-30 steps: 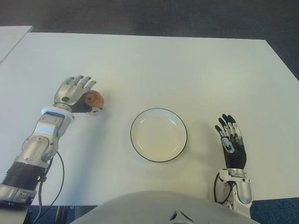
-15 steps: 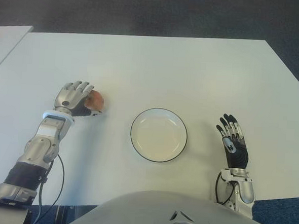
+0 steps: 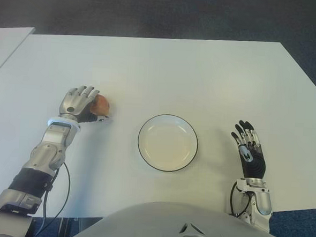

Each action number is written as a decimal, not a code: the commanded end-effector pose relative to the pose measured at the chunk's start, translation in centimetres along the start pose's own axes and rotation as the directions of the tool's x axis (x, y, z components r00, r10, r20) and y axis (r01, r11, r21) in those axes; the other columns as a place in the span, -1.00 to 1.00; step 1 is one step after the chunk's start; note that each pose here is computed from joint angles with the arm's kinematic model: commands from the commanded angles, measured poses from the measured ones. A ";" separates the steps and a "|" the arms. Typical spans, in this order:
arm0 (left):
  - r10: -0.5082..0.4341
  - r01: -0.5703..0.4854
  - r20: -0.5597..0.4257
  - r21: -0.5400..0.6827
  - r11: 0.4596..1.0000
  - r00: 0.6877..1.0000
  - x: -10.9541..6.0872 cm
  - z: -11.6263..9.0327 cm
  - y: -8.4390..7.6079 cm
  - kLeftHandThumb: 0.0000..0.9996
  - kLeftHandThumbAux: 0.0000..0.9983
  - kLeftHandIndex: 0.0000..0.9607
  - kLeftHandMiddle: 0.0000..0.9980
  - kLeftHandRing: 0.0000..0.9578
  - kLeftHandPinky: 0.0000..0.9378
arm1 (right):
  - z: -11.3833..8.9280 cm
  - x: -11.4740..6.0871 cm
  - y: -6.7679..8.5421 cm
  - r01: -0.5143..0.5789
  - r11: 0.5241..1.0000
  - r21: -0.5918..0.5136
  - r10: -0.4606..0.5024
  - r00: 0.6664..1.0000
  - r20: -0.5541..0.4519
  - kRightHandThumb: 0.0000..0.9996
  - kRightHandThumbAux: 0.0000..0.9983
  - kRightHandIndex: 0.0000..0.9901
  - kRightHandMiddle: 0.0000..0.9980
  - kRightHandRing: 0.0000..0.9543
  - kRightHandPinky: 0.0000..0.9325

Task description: Put the apples into the plate.

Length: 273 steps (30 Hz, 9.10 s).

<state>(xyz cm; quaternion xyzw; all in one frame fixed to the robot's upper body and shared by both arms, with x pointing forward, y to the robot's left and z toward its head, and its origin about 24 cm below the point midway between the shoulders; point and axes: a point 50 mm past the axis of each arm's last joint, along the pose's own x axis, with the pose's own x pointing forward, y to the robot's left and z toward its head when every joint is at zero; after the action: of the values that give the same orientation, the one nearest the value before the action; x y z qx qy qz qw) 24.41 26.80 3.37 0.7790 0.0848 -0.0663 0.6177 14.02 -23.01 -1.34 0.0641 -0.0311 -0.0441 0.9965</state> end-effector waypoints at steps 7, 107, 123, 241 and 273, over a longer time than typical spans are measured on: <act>-0.067 0.067 -0.018 -0.034 0.997 0.998 0.1 0.0 -2.5 -0.49 -0.34 -0.95 -1.00 -1.00 -0.94 | -2.5 -1.9 -0.8 0.061 0.997 0.038 -0.054 0.984 -0.168 -0.64 0.06 -1.00 -0.89 -0.95 -1.00; -0.142 0.104 -0.086 -0.350 0.931 0.986 0.6 2.0 -8.1 0.51 0.39 -0.09 0.44 0.64 0.65 | -2.0 -0.6 -4.0 0.036 0.997 0.070 -0.026 0.991 -0.129 -0.72 -0.03 -0.97 -0.74 -0.87 -1.00; -0.166 0.110 -0.118 -0.382 0.918 0.979 0.4 2.2 -7.9 0.43 0.41 -0.08 0.55 0.56 0.58 | -2.1 -0.6 -3.9 0.032 0.997 0.076 -0.022 0.993 -0.120 -0.71 -0.01 -0.96 -0.74 -0.85 -1.00; 0.437 -0.272 0.479 -0.375 0.886 0.762 -5.7 16.8 13.2 0.49 0.39 -0.08 0.70 0.76 0.76 | -2.7 -1.7 -2.4 0.012 1.000 0.027 -0.006 0.979 -0.206 -0.77 -0.05 -0.98 -0.78 -0.91 -1.00; 0.275 -0.095 0.600 -0.313 0.945 0.752 -6.0 19.4 12.5 0.49 0.39 -0.07 0.63 0.67 0.67 | -1.7 -2.3 -1.6 0.028 0.999 0.030 -0.022 0.984 -0.177 -0.73 -0.01 -0.95 -0.74 -0.85 -1.00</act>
<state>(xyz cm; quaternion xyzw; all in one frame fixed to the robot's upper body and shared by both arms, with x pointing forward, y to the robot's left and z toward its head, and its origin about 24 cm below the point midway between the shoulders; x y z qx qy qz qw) 21.18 4.60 12.73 0.6214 -0.2055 -0.2577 0.7108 13.12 -25.03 -1.29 0.0542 -0.0029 -0.0401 0.9977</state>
